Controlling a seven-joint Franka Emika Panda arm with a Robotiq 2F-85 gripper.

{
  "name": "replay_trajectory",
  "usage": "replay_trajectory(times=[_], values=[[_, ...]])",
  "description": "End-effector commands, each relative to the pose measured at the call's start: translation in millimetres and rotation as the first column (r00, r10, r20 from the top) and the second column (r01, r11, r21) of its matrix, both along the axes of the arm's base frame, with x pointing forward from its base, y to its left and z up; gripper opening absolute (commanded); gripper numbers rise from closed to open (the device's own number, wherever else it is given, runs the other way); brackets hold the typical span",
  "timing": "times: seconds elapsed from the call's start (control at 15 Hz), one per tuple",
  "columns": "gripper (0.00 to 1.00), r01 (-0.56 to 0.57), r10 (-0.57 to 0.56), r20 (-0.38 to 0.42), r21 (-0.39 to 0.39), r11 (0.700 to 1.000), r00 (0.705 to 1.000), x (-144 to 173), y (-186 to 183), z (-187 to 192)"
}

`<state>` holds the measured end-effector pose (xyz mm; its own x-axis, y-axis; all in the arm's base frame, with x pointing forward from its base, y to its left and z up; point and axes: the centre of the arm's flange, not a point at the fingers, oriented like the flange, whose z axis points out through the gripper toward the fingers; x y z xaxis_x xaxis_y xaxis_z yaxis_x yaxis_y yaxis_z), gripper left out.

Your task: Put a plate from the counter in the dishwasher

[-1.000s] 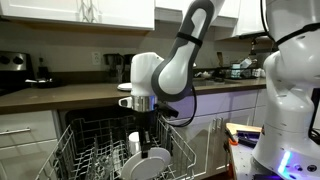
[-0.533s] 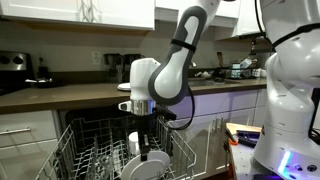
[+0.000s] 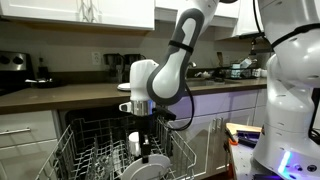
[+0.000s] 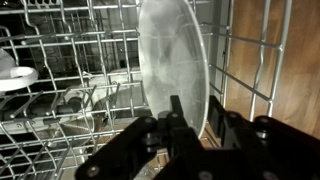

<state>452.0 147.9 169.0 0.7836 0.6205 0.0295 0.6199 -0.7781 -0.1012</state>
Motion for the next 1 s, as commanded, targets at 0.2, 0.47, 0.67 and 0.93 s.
replay_trajectory(times=[0.2,0.47,0.67,0.93], values=[[0.82,0.033,-0.034,-0.007,-0.056,0.998,0.999,-15,3,56],[1.00,0.050,-0.048,0.018,-0.096,0.994,0.999,-23,16,90],[1.00,0.036,-0.035,0.016,-0.076,0.996,0.999,-13,21,85],[1.00,0.041,-0.039,0.026,-0.082,0.996,0.999,-18,22,94]])
